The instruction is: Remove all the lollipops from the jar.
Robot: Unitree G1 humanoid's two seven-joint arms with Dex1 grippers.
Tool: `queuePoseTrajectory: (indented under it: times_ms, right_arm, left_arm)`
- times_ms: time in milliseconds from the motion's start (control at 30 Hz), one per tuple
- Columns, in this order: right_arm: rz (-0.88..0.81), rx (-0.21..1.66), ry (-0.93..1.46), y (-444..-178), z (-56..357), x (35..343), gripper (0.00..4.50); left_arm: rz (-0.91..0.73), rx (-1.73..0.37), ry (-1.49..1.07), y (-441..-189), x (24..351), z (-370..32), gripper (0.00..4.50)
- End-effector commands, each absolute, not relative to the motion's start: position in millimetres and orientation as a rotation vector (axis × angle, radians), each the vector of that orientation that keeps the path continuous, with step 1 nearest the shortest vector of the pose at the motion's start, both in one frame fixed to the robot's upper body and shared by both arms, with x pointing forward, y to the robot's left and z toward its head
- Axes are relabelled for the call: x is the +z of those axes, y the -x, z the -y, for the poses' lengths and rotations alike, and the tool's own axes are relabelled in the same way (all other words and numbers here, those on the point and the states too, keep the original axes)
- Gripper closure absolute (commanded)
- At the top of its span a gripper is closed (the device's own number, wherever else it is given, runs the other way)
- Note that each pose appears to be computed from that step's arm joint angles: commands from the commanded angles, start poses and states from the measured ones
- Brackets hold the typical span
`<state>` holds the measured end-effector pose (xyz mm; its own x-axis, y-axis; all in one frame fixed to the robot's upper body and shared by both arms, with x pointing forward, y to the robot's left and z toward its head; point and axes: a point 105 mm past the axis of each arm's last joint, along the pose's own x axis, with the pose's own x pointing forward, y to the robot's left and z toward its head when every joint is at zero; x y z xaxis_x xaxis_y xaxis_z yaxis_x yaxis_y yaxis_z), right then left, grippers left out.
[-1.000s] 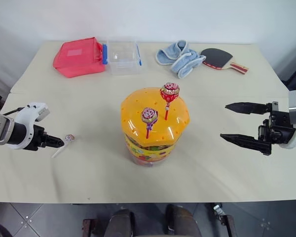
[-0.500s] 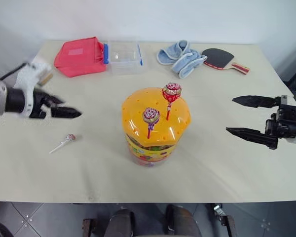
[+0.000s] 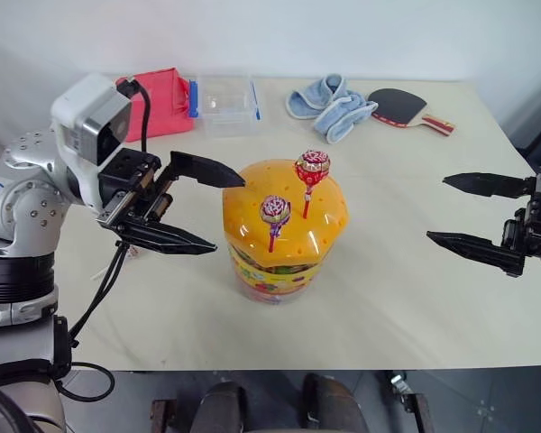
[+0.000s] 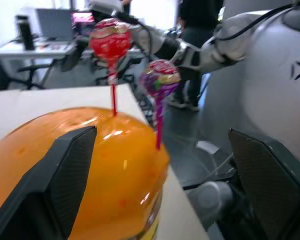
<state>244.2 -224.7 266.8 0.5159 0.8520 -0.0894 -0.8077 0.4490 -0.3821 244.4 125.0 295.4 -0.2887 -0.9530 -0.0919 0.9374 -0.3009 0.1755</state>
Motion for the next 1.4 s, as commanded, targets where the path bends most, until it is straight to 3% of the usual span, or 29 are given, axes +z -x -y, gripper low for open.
queuePoseTrajectory:
  times_ms: [33,300,333,433,800,1033,1200,1400]
  right_arm:
    - [0.168,1.006,0.446,-239,224,279,0.00]
    - [0.204,1.013,0.446,-233,219,284,0.00]
    - [0.207,1.018,0.442,-231,217,284,0.00]
    - [0.198,1.041,0.426,-223,211,281,0.00]
    - [0.215,1.046,0.400,-215,200,283,0.00]
    - [0.207,1.088,0.360,-209,193,283,0.00]
    - [0.204,1.131,0.327,-203,184,280,0.00]
    - [0.204,1.191,0.304,-196,177,278,0.00]
  left_arm:
    - [0.120,-2.034,-0.234,-233,293,-117,0.04]
    - [0.140,-2.110,-0.262,-239,285,-92,0.04]
    - [0.163,-2.113,-0.262,-239,285,-90,0.22]
    - [0.178,-2.115,-0.252,-238,286,-86,0.94]
    - [0.127,-2.081,-0.333,-237,283,-85,4.40]
    - [0.234,-2.043,-0.326,-238,302,-84,4.48]
    - [0.315,-1.929,-0.268,-248,333,-91,4.48]
    - [0.282,-1.696,-0.287,-269,349,-104,4.48]
